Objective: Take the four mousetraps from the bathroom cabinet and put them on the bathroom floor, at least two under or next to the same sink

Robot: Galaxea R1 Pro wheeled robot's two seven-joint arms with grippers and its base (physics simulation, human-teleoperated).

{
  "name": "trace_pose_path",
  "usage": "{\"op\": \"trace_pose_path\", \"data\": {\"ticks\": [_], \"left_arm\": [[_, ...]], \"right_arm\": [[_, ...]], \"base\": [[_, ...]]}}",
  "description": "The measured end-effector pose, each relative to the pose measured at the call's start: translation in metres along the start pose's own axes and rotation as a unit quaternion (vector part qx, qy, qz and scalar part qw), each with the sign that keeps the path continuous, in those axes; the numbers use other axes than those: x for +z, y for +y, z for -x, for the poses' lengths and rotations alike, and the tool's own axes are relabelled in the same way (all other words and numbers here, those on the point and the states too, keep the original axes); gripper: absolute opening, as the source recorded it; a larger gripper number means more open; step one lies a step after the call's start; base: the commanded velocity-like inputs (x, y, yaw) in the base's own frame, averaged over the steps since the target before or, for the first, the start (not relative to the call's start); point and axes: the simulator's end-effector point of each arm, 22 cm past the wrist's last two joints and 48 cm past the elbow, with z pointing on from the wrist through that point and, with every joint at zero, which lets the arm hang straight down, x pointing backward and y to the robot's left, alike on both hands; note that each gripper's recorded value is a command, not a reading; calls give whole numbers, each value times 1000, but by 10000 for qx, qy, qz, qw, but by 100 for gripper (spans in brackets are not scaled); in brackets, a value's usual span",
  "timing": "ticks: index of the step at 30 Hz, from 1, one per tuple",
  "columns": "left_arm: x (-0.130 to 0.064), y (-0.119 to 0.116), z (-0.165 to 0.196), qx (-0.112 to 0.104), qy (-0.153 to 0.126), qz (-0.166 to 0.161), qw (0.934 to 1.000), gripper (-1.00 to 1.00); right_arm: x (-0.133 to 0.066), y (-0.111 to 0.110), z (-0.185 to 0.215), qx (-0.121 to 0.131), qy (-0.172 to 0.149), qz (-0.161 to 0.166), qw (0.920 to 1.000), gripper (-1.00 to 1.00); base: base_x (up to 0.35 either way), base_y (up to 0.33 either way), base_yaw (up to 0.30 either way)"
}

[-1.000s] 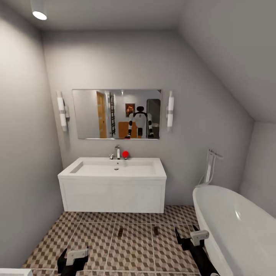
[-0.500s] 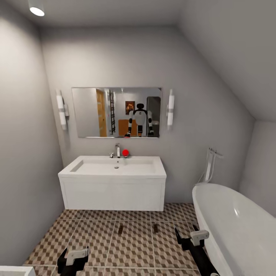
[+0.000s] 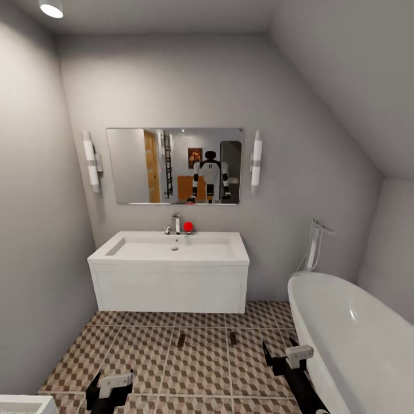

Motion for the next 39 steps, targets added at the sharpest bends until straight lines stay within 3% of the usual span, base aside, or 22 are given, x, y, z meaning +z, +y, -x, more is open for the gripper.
{"op": "trace_pose_path", "data": {"ticks": [39], "left_arm": [[-9,0,-18,50,245,-23,9997,100]], "right_arm": [[-9,2,-19,28,258,20,9997,100]], "base": [[0,0,0]]}}
